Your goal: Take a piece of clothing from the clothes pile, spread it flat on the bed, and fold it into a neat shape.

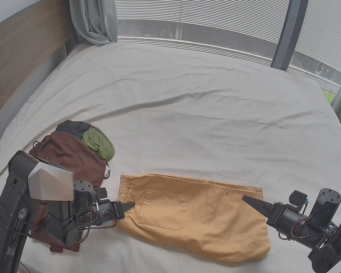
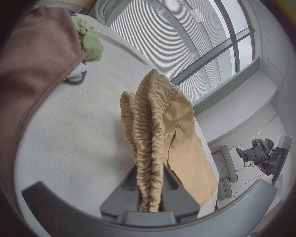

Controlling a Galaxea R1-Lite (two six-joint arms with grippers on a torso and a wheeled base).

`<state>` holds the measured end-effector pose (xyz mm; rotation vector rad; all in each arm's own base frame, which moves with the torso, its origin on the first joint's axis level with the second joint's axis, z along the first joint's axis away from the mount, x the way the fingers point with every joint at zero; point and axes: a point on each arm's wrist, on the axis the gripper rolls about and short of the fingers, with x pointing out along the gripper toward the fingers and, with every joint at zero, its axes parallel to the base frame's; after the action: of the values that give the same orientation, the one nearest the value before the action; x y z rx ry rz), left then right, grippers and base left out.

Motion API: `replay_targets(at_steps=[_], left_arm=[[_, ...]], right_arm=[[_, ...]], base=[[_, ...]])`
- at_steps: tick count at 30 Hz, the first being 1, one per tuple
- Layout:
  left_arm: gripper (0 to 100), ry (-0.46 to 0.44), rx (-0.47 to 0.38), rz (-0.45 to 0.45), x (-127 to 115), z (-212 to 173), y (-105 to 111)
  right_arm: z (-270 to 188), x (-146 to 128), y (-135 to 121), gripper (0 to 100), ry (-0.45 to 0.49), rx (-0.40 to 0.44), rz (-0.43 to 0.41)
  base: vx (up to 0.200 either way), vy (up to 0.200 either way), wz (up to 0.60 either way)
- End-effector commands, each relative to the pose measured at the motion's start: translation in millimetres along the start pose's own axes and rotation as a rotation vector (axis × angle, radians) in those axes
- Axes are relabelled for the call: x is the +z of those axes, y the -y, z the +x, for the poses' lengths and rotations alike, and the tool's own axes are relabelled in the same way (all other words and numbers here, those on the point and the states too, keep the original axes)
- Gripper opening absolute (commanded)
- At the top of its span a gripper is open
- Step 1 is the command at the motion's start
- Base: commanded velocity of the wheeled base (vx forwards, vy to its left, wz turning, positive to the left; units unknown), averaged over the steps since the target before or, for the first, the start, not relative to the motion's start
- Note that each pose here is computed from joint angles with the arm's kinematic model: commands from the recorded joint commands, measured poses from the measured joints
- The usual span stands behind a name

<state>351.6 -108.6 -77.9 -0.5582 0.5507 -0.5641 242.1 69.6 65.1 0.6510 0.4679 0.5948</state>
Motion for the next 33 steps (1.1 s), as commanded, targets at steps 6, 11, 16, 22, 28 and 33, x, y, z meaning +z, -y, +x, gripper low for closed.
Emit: replay_targets(at_steps=[6, 11, 16, 22, 28, 33], left_arm=[[0, 0.054, -0.001, 0.01, 20.2, -12.9, 4.3], [0, 0.058, -0.011, 0.003, 28.3, -24.2, 9.6], [0, 0.055, -0.031, 0.003, 37.7, -40.5, 13.3], [0, 0.064, -0.003, -0.012, 45.5, -63.7, 7.6], [0, 0.063, -0.004, -0.016, 49.0, -76.8, 9.7], [0, 0.075, -0.003, -0.019, 56.9, -100.0, 11.6]], right_arm=[[3.7, -7.0, 6.3, 100, -0.033, -0.019, 0.019], [3.8, -7.2, 6.0, 100, -0.034, -0.018, 0.018], [4.1, -8.2, 5.8, 100, -0.038, -0.018, 0.017], [3.9, -9.9, 4.8, 100, -0.045, -0.016, 0.018], [6.0, -13.5, 3.0, 100, -0.061, -0.01, 0.017], [11.5, -22.7, 4.7, 100, -0.093, -0.027, 0.022]], base=[[0.0, 0.0, 0.0], [0.0, 0.0, 0.0], [0.0, 0.0, 0.0], [0.0, 0.0, 0.0], [0.0, 0.0, 0.0], [0.0, 0.0, 0.0]])
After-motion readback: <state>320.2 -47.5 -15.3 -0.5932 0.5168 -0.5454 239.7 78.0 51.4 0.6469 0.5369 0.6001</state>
